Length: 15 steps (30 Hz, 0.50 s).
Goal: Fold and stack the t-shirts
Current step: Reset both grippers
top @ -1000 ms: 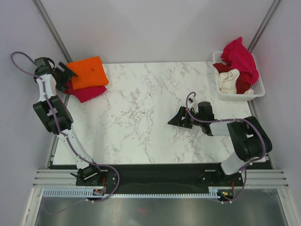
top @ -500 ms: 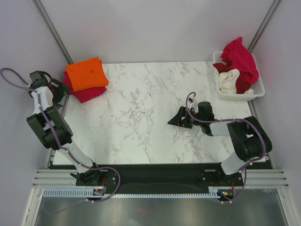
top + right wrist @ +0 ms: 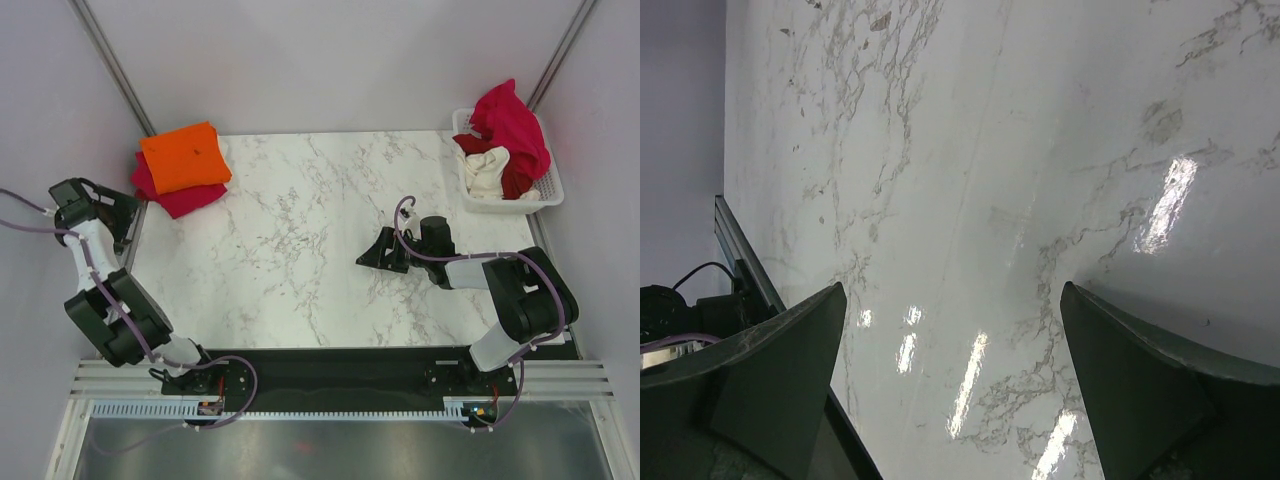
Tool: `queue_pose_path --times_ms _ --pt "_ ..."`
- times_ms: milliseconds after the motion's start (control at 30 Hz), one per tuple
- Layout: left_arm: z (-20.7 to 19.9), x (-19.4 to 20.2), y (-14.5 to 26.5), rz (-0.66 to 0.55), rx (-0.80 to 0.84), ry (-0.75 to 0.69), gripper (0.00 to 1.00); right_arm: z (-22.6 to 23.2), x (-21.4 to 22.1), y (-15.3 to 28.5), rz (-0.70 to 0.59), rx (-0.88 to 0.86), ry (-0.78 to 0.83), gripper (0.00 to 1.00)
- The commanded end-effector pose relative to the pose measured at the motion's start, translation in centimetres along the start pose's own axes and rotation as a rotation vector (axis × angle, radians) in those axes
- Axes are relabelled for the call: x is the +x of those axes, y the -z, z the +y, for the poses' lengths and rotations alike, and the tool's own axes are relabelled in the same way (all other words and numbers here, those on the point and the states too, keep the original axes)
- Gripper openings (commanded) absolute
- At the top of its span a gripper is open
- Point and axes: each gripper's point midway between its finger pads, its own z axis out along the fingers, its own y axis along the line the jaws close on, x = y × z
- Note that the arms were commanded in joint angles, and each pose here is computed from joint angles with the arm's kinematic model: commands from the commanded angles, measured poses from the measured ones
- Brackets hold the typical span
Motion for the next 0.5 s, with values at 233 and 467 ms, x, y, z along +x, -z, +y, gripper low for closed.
queue_pose_path --times_ms 233,467 --pt "-8.1 9.6 6.7 0.028 0.336 -0.344 0.99 -1.5 2.3 0.2 0.055 0.066 -0.033 0.98" --pt "-16.7 30.1 16.3 0.065 0.703 -1.247 1.00 -1.3 2.2 0.4 0.047 0.073 -0.013 0.98"
